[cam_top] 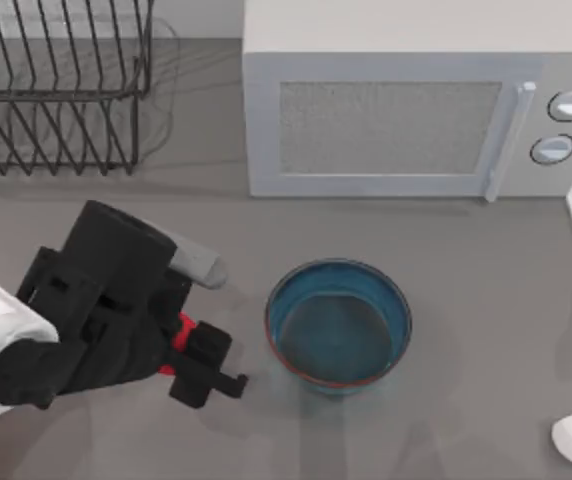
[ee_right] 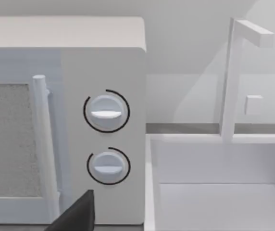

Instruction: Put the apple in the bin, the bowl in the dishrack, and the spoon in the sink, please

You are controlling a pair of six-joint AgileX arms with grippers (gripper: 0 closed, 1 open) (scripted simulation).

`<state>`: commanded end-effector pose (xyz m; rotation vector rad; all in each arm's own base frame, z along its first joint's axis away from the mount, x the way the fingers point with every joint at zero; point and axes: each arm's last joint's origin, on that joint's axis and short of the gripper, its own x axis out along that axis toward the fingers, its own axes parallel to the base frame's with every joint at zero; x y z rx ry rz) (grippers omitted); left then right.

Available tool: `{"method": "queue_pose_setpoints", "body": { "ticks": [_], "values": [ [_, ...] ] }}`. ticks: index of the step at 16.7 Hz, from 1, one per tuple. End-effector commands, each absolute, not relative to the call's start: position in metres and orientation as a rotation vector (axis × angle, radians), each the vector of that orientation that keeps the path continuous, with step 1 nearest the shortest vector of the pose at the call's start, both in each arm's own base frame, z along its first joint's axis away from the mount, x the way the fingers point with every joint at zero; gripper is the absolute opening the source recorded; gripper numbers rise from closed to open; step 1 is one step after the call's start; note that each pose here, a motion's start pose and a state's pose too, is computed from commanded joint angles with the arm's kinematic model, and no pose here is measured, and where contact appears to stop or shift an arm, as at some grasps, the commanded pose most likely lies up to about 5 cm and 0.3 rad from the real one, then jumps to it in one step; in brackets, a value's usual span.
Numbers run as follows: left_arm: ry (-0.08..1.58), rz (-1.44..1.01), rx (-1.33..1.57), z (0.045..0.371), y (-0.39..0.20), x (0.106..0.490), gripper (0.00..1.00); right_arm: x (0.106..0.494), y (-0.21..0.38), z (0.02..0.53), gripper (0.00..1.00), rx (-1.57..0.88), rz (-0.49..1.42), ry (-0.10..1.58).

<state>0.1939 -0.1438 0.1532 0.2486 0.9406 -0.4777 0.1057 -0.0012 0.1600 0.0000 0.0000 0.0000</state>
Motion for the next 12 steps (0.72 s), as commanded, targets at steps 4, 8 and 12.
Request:
{"method": "queue_pose_setpoints", "body": {
  "ticks": [4,8,12],
  "values": [
    [0.9,-0.483,0.232,0.184,-0.142,0.192,0.0,0.106,-0.001,0.16,1.0,0.0,0.0,0.0],
    [0.902,-0.482,0.234,0.183,-0.142,0.192,0.0,0.106,-0.001,0.16,1.0,0.0,0.0,0.0],
    [0.952,-0.455,0.286,0.179,-0.132,0.201,0.0,0.106,-0.001,0.16,1.0,0.0,0.0,0.0]
  ]
}}
